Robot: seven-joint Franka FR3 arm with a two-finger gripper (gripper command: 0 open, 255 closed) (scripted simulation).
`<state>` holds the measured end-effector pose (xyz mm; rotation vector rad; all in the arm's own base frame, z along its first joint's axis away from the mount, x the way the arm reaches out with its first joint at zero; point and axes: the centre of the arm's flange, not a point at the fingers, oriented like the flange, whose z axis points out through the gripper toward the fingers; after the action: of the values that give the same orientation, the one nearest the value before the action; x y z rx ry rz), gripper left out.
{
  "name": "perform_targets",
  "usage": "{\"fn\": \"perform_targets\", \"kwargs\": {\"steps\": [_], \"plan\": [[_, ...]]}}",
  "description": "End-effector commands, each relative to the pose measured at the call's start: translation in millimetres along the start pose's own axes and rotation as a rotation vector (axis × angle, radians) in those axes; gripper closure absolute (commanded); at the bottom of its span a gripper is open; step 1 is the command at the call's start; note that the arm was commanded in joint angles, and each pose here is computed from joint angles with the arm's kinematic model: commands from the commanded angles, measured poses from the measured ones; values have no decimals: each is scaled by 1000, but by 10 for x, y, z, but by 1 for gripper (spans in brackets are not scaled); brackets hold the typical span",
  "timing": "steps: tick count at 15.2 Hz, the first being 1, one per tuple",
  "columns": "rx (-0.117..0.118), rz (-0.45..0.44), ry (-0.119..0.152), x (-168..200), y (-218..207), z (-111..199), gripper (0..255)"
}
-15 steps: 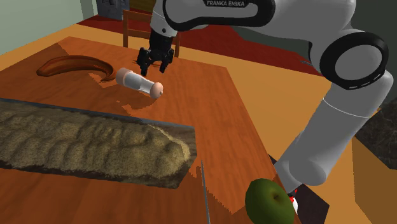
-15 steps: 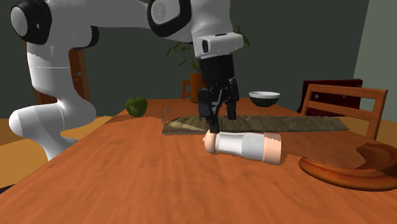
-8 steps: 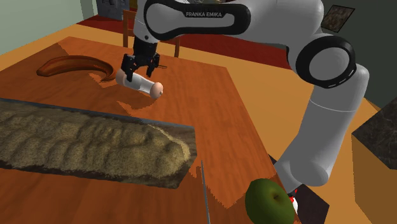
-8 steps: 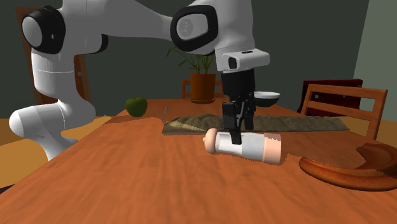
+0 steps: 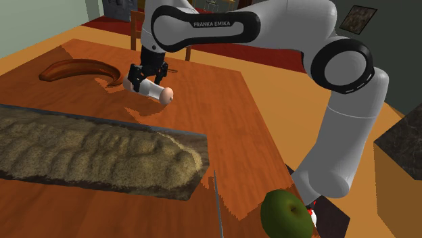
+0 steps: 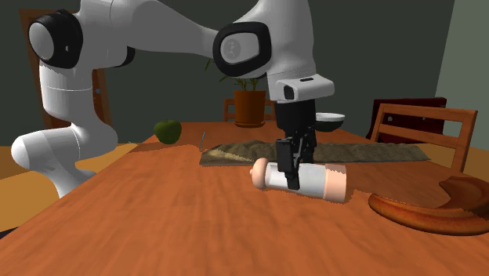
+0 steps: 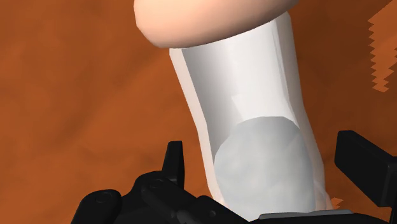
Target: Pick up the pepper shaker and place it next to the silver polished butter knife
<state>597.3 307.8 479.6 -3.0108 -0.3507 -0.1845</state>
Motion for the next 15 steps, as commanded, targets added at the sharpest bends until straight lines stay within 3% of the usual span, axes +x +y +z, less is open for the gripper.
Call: {"fn": "perform_targets", "kwargs": {"steps": [1, 4, 5, 15], "plan": [[0, 0, 0, 1, 0, 2, 0], [0, 0, 0, 1, 0, 2, 0], [0, 0, 0, 1, 0, 2, 255], [0, 0, 0, 7, -4, -50, 255]]}}
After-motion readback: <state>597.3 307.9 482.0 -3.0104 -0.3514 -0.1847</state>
